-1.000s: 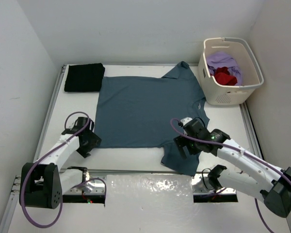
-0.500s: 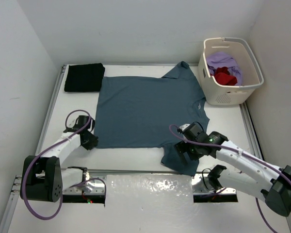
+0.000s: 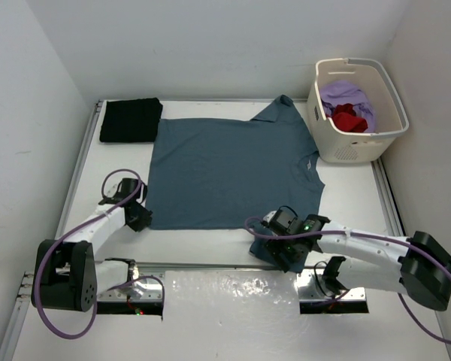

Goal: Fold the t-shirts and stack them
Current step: Grap the side of the flattened tshirt closest away from the robot with both arms

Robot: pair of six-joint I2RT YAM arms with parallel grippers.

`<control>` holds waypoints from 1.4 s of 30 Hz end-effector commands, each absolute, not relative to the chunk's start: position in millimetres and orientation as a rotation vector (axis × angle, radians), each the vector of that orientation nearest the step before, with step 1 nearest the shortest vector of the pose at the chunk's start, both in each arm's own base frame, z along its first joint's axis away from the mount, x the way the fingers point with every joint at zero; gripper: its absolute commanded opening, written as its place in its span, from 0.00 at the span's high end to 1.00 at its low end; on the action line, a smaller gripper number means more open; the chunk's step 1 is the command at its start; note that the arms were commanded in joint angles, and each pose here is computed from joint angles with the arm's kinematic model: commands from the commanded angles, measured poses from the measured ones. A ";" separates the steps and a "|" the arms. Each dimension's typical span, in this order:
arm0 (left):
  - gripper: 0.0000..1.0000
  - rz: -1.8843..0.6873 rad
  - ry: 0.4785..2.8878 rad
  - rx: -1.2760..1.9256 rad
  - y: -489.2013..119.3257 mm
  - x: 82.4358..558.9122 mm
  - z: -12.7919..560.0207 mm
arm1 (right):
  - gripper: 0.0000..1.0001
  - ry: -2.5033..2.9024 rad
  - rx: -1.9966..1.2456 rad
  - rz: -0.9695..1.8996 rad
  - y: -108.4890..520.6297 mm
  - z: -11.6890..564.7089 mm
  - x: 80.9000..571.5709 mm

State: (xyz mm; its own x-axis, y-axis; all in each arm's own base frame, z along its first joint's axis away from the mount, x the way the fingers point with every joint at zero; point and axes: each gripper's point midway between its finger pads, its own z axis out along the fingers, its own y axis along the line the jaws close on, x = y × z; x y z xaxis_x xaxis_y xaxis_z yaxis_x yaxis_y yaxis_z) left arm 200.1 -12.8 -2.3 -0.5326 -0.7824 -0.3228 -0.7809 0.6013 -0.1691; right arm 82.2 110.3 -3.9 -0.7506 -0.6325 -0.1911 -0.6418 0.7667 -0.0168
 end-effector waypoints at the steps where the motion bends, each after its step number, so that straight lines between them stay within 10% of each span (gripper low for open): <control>1: 1.00 0.013 2.426 -1.235 -6.8 213.3 6.8 | 0.20 2.727 -0.998 0.142 124.5 -9.8 88.5; 18: 1.00 -0.036 2.436 -1.189 -12.4 225.1 20.0 | 0.80 2.702 -0.918 -0.092 107.9 -3.4 105.7; 20: 1.00 -0.057 2.433 -1.185 -14.8 227.8 24.0 | 1.00 2.653 -0.881 -0.137 113.0 12.2 121.6; 42: 1.00 -0.106 2.274 -1.196 -12.1 313.0 86.9 | 1.00 2.566 -0.548 -0.129 119.1 100.0 265.2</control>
